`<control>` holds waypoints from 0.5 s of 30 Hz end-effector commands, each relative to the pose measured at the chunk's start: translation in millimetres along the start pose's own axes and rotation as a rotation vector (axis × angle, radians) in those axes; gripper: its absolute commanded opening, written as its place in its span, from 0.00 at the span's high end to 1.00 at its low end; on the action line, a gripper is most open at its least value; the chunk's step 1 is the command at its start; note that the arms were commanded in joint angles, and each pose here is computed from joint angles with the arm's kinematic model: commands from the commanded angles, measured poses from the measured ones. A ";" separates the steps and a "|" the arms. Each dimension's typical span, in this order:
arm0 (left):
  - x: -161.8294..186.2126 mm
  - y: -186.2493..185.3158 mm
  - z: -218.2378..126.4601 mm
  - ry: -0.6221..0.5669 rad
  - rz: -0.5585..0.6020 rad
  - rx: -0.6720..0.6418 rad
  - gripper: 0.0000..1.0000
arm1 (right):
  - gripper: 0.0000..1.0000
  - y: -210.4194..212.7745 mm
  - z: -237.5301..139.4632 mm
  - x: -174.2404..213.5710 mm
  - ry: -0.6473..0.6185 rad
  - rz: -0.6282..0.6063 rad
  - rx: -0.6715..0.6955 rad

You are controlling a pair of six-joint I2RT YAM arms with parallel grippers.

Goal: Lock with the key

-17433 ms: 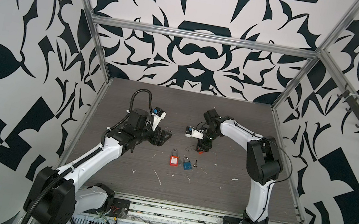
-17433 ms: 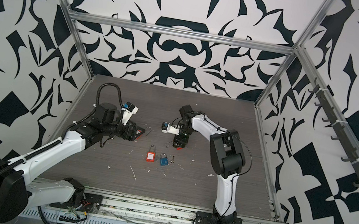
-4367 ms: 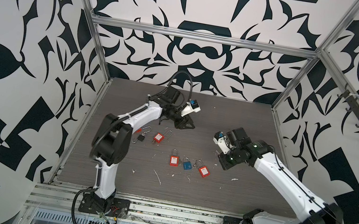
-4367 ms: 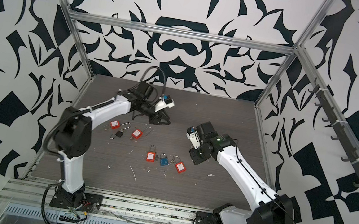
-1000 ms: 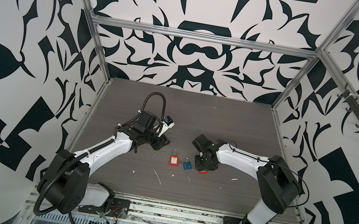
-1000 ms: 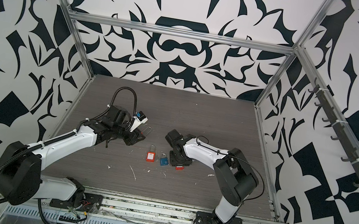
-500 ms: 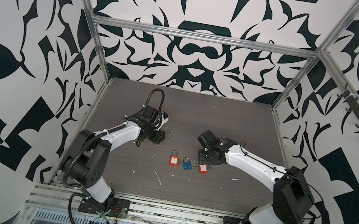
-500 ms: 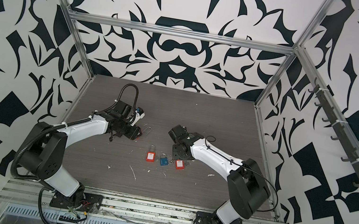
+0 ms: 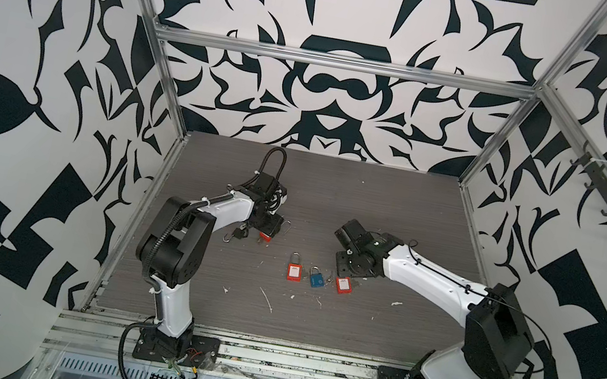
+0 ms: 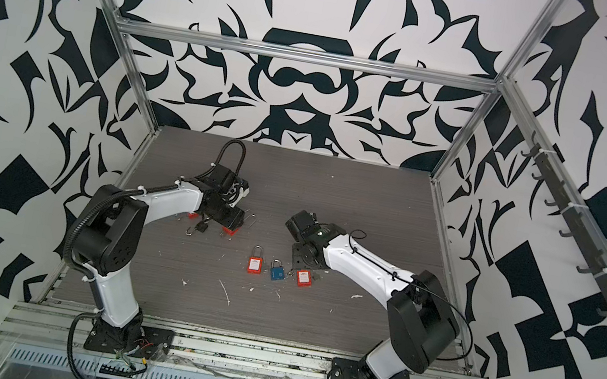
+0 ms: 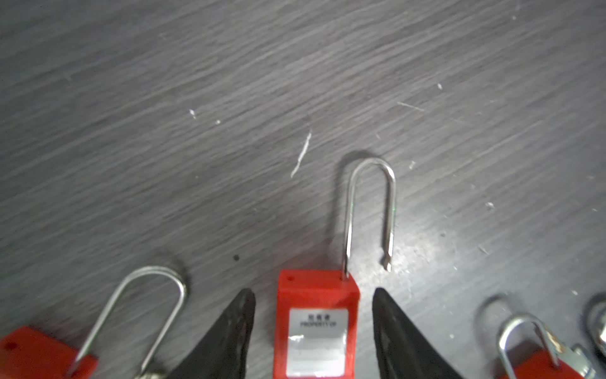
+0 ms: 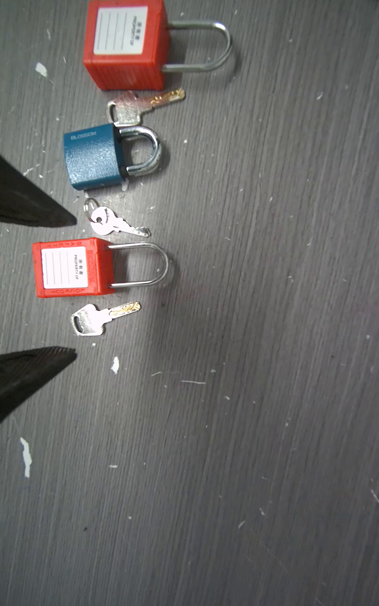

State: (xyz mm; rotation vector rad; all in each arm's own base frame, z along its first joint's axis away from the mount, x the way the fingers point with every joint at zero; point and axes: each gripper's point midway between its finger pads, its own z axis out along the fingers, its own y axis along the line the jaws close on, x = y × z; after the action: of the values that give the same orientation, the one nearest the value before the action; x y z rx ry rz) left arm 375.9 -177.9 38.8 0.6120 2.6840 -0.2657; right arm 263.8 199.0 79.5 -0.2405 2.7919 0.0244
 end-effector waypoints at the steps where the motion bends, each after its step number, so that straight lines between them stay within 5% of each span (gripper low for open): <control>1: 11.1 4.5 1.1 0.053 -0.054 -0.022 0.41 | 0.39 -3.8 -2.4 -2.2 -0.010 -0.003 0.015; 15: 14.9 -43.9 -12.8 0.024 -0.283 0.223 0.44 | 0.39 -0.6 -12.0 -8.6 -0.045 -0.030 -0.012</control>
State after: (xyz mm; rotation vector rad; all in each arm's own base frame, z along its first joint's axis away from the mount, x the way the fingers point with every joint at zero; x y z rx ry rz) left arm 345.0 -189.3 30.3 0.3769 2.8087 -0.4773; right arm 263.7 199.1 78.7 -0.2721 2.7876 0.0210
